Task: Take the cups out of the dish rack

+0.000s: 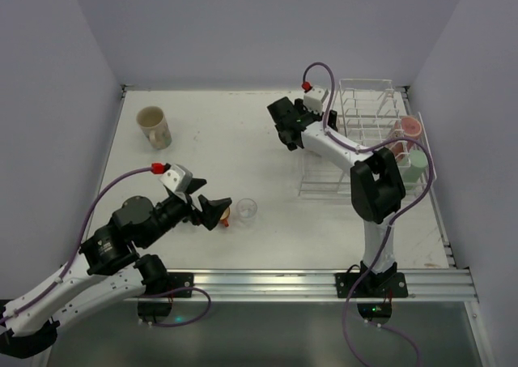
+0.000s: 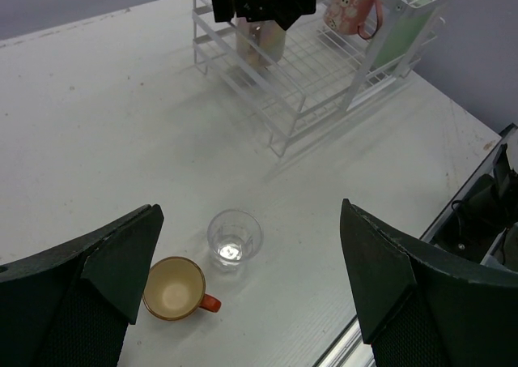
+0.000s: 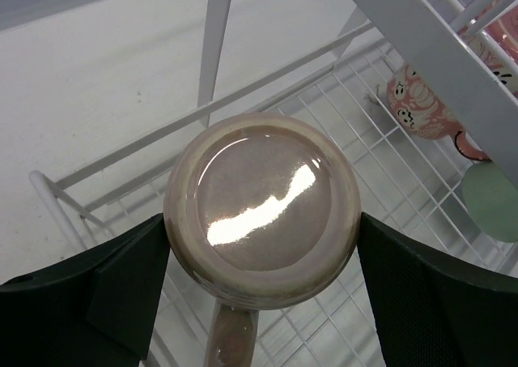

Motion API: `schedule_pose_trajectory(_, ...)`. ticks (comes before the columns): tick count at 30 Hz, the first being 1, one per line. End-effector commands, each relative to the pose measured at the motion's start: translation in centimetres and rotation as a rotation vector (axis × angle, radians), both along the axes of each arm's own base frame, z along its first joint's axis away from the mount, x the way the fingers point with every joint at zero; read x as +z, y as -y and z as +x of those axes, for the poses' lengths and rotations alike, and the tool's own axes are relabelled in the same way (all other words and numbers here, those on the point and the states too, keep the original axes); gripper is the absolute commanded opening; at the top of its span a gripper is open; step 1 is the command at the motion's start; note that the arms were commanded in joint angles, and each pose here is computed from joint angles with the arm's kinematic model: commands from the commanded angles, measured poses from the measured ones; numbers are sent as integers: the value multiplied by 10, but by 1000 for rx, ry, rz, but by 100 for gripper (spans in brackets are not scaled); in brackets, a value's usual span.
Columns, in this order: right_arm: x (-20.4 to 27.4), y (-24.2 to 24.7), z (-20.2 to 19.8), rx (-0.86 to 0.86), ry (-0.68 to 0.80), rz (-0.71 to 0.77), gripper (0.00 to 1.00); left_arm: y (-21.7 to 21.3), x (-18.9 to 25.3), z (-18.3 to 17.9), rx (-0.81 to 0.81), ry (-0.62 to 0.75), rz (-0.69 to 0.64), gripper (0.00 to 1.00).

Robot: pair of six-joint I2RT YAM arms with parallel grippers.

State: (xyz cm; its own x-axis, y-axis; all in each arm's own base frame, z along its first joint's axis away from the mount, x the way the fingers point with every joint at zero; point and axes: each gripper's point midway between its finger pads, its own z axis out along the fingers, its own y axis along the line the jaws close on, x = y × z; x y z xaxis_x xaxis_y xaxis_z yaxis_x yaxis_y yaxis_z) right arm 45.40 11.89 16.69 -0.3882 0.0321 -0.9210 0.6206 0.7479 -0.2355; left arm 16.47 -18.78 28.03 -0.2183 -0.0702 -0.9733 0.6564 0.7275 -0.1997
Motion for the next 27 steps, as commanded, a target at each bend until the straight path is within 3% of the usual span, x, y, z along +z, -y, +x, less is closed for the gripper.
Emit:
schedule_pose_trajectory(1,27,6,7,-18,95,26,41,4,2,1,-10,17,0,98)
schedule_pose_trajectory(6,44,18,8,-21,122,7,40,6,0,2,-13,13,5,98)
schedule_pose_trajectory(8,35,13,8,47,106,21,39,7,0,2,-16,12,6,98)
schedule_pose_trajectory(11,56,5,7,163,207,70,36,7,0,2,-16,10,8,98)
schedule_pose_trajectory(13,60,5,4,162,227,88,35,8,-2,2,-19,8,11,98)
schedule_pose_trajectory(27,135,-12,-5,245,347,-86,35,9,-5,6,-14,-4,18,98)
